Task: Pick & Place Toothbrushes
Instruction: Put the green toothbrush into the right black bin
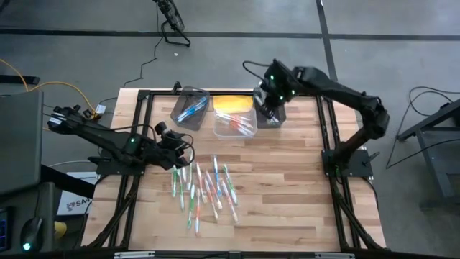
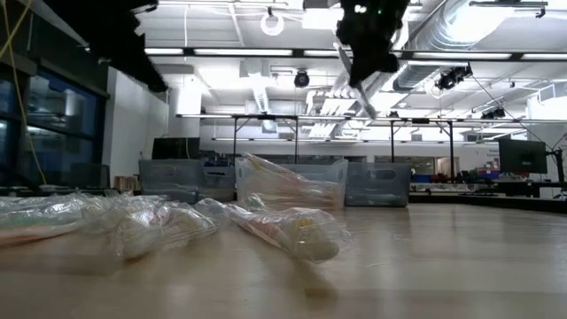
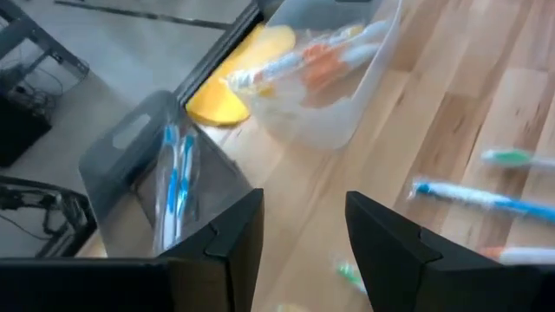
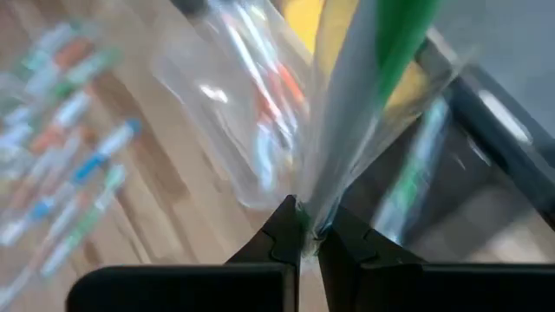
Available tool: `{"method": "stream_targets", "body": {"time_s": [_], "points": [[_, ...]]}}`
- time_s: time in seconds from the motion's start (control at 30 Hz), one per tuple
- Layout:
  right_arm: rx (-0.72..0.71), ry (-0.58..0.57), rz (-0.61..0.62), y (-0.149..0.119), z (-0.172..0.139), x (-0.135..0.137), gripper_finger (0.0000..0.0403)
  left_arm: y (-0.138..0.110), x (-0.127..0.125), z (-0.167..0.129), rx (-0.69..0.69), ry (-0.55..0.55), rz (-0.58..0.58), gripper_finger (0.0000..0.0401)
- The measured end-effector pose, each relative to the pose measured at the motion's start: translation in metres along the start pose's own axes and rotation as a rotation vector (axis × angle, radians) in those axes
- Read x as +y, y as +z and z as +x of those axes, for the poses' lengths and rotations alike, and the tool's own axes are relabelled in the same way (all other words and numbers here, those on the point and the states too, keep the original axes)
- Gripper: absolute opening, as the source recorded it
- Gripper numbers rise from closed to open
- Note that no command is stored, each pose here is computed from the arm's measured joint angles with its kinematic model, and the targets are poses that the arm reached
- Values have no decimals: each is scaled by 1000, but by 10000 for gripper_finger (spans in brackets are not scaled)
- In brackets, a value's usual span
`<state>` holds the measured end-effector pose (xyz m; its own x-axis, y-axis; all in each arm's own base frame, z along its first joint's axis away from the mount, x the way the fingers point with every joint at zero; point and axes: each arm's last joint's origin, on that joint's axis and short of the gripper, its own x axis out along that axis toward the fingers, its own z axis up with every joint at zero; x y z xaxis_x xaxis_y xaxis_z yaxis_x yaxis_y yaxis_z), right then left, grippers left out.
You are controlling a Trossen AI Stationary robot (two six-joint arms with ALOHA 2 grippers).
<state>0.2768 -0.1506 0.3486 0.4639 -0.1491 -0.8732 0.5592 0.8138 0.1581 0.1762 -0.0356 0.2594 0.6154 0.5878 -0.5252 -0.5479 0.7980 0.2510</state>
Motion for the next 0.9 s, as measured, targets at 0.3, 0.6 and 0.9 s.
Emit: {"method": "stream_targets", "body": {"time_s": [0.3,0.6,0.9], "points": [[274,-62,57,28,34,-49,12,-15,4,2,-17,-40,-82,159],[474,-78,82,40,87,-88,17,-18,3,3,4,-86,-102,159],[560,-76,103,36,119,-111,16,-18,3,3,9,-89,-107,159]]}}
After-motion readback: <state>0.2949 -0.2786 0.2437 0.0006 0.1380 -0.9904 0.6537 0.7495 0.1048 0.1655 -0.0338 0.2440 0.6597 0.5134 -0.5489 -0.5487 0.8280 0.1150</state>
